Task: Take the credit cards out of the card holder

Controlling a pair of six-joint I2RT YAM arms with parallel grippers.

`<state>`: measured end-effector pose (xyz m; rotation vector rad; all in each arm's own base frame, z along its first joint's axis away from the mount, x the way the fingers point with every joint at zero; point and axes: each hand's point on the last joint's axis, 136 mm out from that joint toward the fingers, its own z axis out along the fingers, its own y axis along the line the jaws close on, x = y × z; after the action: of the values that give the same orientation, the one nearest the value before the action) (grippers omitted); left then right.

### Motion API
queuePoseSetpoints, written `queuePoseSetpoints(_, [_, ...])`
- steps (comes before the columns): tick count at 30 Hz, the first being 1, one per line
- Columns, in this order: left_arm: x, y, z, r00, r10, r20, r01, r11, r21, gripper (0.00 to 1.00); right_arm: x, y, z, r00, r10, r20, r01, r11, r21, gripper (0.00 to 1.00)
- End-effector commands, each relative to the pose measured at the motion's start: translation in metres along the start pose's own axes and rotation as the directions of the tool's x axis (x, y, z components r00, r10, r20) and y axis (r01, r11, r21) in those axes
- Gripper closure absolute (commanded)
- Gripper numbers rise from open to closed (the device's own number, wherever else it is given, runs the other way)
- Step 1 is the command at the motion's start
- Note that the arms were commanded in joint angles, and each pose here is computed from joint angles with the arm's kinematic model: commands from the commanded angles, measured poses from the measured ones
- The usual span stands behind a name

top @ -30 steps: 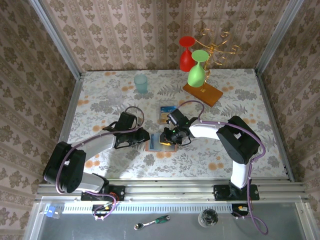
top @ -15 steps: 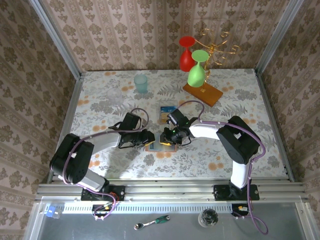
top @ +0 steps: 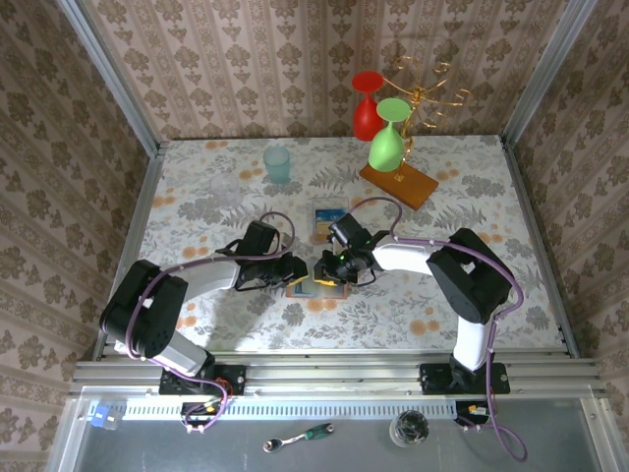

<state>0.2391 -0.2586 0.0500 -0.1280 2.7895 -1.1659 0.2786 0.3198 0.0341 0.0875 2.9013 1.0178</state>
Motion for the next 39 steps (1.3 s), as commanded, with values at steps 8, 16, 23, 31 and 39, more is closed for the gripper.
queuePoseSetpoints(8, [-0.003,-0.041,-0.005,0.998,0.061,0.0,-0.061,0.997,0.052,0.75,-0.016,0.001,-0.05,0.995,-0.01,0.095,0.011,1.0,-0.008,0.76])
queuePoseSetpoints(16, [0.002,-0.053,0.012,0.995,0.086,-0.048,-0.084,0.995,0.053,0.75,-0.022,-0.006,-0.082,0.989,-0.001,0.147,0.003,1.0,-0.014,0.76])
queuePoseSetpoints(23, [0.01,-0.057,0.032,0.987,0.118,-0.105,-0.117,0.993,0.015,0.76,-0.021,-0.012,-0.091,0.986,0.01,0.167,-0.006,1.0,-0.02,0.76])
queuePoseSetpoints(31, [0.01,-0.067,0.044,0.985,0.127,-0.117,-0.124,0.992,0.033,0.72,-0.02,-0.013,-0.097,0.984,0.013,0.179,-0.009,1.0,-0.024,0.76])
queuePoseSetpoints(39, [0.001,-0.081,0.037,0.985,0.147,-0.095,-0.141,0.988,0.06,0.61,-0.021,-0.01,-0.098,0.983,0.015,0.183,-0.009,0.999,-0.034,0.76])
